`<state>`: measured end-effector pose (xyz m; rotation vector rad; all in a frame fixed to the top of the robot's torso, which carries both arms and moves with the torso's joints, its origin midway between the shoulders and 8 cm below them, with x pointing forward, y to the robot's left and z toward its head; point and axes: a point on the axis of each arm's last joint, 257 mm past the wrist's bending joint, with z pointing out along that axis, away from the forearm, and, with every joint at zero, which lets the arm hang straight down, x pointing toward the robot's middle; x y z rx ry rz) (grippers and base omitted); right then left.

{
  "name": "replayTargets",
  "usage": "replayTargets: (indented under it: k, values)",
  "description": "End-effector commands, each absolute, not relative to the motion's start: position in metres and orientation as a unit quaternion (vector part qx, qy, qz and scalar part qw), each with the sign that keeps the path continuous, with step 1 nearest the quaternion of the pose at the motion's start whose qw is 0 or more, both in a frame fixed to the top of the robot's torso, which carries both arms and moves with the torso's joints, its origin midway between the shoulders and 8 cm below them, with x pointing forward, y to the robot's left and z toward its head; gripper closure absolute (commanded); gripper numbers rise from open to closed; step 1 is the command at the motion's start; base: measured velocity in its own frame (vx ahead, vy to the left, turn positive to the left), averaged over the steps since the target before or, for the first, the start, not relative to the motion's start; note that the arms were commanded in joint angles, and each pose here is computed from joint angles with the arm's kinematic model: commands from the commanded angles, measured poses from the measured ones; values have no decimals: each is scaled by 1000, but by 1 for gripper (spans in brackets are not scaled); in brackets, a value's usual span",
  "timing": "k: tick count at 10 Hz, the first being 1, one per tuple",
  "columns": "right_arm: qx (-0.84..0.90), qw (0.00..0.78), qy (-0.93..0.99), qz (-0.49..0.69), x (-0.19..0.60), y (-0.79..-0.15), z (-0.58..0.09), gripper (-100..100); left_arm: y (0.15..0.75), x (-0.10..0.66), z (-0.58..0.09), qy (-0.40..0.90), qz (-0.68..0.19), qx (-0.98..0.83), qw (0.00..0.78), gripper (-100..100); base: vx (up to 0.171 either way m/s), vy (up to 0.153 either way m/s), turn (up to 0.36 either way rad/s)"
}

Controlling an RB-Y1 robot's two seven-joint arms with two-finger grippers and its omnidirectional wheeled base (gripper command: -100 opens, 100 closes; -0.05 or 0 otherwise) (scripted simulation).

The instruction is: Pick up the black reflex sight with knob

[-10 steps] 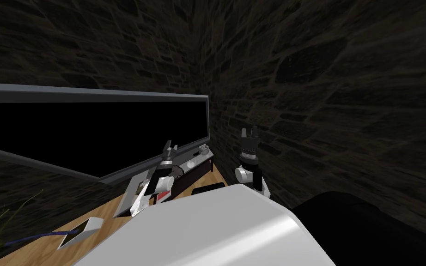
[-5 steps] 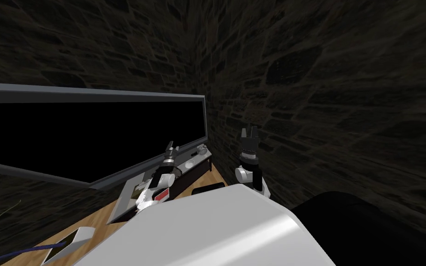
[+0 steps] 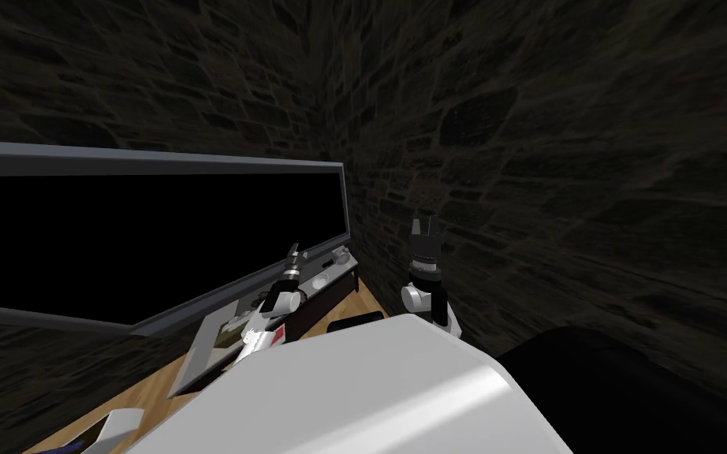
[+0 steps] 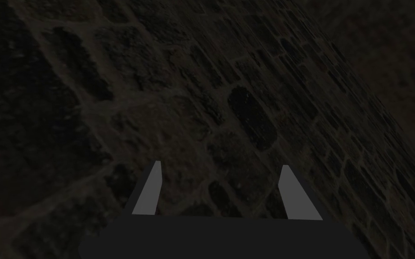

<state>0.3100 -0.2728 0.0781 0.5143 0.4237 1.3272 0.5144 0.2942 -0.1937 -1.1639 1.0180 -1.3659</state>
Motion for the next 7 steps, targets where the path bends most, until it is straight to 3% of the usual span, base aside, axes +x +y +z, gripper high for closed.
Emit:
replayTargets:
  k: [1,7]
  values:
    - [234,737,193,604,310,-273,78,0,300,517,-211,428,-560,-501,502,-100,-14,-4,-71]
    - [234,737,193,604,310,-273,78,0,317,540,-270,432,-534,-572,449,-100,-12,-1,-106]
